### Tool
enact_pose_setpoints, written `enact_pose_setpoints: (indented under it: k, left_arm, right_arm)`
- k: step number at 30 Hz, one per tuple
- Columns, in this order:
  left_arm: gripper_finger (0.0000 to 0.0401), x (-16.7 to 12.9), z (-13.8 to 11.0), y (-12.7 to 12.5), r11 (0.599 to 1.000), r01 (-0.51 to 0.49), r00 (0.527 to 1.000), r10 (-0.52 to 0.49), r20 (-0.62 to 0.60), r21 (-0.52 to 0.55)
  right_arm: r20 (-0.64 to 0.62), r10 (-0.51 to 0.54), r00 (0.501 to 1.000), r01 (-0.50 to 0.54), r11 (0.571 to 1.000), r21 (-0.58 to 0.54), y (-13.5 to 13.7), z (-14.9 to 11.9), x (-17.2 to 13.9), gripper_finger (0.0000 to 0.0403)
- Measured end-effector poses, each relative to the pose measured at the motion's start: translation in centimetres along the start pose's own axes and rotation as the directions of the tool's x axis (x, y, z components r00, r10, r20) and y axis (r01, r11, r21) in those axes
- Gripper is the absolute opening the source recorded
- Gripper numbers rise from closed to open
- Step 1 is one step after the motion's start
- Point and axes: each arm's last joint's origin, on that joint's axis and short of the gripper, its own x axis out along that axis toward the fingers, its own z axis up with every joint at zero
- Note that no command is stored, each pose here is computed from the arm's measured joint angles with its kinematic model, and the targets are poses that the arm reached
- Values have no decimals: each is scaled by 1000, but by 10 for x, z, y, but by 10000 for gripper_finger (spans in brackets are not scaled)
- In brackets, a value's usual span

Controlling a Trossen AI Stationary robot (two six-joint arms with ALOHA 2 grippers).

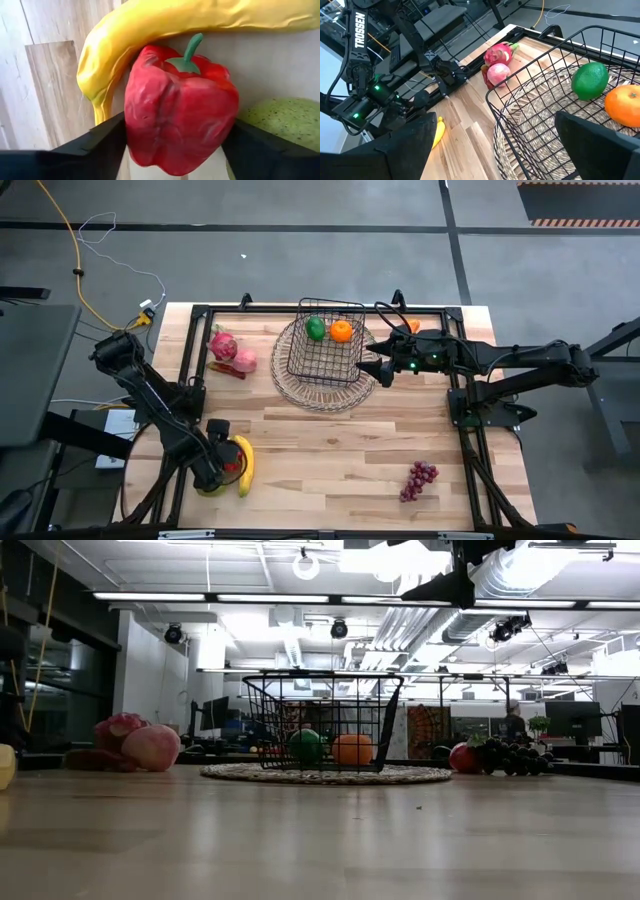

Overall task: Build produce basket
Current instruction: Put the red bell pepper into the black wire basket

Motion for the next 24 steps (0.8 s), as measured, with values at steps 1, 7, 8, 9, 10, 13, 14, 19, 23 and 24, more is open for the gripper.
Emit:
enact_pose_setpoints:
  k: [1,7,8,9,10,13,14,19,23,24]
  left_arm:
    - [264,0,0,0,1000,0,1000,0,0,0]
    - [222,-10,-3,3,998,63,998,-64,-16,-32]
    - [222,-14,-4,4,996,75,997,-76,-11,-46]
    - [222,-18,-6,7,994,86,996,-86,-5,-61]
    - [223,-24,-7,9,993,96,995,-96,4,-72]
    - [228,-53,-5,16,986,133,989,-126,74,-105]
    - [228,-64,-3,20,983,144,985,-132,109,-113]
    - [229,-125,14,48,985,135,907,-81,413,-103]
    - [229,-169,34,81,984,-9,770,121,627,-179]
    - [229,-179,38,91,978,-49,734,174,656,-204]
  right_arm:
    - [0,-1,1000,1,1000,0,0,0,0,394]
    - [0,0,1000,0,1000,0,0,0,0,394]
    - [0,-1,1000,1,1000,0,0,0,0,394]
    - [2,-3,1000,3,1000,0,0,0,0,394]
    - [5,-8,1000,8,1000,0,0,0,0,394]
    - [15,-24,1000,24,1000,0,-1,0,0,394]
    - [16,-25,1000,25,1000,0,-1,0,0,394]
    - [18,-27,999,27,1000,8,-1,1,0,394]
    - [19,-26,999,26,1000,0,-1,1,0,394]
    - [19,-26,999,26,1000,0,-1,1,0,394]
